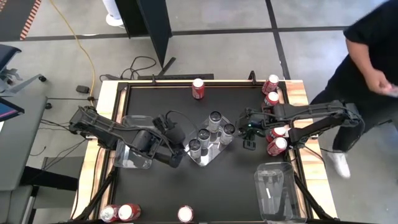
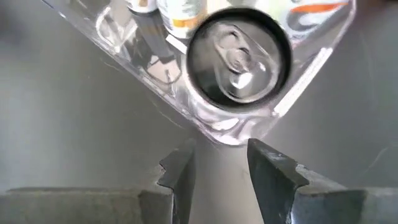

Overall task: Sort soda cans
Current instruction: Put the orange soda can into the left transparent bin

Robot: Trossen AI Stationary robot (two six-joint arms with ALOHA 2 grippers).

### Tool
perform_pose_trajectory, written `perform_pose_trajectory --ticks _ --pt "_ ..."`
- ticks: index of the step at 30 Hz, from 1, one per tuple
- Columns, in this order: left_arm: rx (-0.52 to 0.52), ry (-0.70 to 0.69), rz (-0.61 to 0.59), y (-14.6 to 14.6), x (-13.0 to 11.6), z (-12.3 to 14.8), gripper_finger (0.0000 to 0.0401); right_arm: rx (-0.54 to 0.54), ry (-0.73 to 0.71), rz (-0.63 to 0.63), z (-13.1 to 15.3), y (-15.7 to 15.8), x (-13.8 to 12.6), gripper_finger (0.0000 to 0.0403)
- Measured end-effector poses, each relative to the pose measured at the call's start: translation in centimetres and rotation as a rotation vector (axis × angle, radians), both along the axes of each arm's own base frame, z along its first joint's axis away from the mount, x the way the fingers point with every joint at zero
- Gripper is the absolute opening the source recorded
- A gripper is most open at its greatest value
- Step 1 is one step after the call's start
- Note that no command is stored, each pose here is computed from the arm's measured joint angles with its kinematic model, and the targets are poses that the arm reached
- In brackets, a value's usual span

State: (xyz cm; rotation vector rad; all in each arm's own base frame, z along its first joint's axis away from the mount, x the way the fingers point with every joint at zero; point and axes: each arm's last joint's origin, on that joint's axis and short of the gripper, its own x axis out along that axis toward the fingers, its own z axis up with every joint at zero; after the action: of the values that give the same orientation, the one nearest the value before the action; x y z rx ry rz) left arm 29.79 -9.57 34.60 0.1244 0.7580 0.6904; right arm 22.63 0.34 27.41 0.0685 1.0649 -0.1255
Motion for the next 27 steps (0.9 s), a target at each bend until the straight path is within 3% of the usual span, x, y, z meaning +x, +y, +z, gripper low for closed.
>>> perform_pose_trajectory --ticks 27 --pt "0.017 -0.149 0.077 0.01 0.59 0.50 0.0300 -0.033 0.020 0.090 -0.87 0.66 -0.13 0.0161"
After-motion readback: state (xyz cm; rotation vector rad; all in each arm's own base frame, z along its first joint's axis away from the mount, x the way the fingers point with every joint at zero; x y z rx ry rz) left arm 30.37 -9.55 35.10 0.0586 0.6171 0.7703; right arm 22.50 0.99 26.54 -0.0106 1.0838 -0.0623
